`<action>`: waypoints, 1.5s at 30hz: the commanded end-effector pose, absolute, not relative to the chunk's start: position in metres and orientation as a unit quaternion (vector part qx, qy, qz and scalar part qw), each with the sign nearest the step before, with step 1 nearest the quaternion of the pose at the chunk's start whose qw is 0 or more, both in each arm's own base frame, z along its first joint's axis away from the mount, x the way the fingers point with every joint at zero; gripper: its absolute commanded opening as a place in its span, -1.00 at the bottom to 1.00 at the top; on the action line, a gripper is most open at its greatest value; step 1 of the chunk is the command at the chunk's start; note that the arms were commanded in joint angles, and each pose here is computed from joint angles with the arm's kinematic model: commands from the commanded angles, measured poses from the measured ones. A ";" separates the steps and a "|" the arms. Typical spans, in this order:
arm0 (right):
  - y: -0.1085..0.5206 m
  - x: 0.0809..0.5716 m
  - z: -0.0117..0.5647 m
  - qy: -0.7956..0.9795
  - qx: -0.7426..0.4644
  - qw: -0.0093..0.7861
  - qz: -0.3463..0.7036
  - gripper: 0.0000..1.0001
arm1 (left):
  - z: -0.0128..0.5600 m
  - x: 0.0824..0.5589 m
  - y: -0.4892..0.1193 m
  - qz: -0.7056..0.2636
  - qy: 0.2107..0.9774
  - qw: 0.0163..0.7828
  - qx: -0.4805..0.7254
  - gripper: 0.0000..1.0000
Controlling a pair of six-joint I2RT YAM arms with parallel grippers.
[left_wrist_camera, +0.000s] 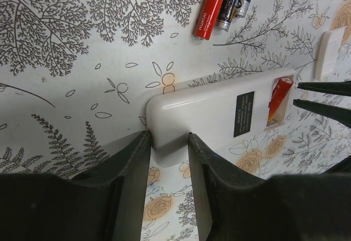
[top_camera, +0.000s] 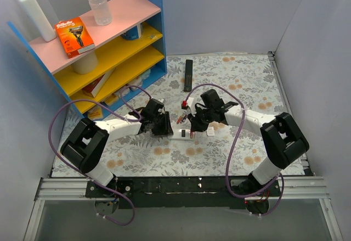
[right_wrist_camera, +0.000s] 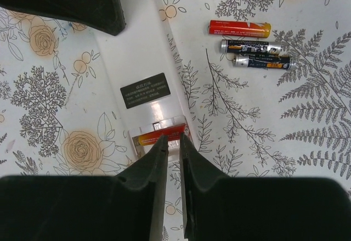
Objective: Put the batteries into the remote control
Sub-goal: Load the battery into the remote control.
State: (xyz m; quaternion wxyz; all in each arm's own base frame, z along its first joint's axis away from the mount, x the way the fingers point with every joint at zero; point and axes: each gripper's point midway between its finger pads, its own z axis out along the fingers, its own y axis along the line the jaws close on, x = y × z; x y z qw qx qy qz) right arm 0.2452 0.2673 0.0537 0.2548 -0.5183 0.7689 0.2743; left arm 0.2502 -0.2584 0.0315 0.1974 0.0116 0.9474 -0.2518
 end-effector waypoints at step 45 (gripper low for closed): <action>0.283 0.273 0.107 0.800 -0.417 0.314 0.294 -0.52 | 0.043 0.256 -0.261 -0.257 0.942 0.215 0.009 -0.35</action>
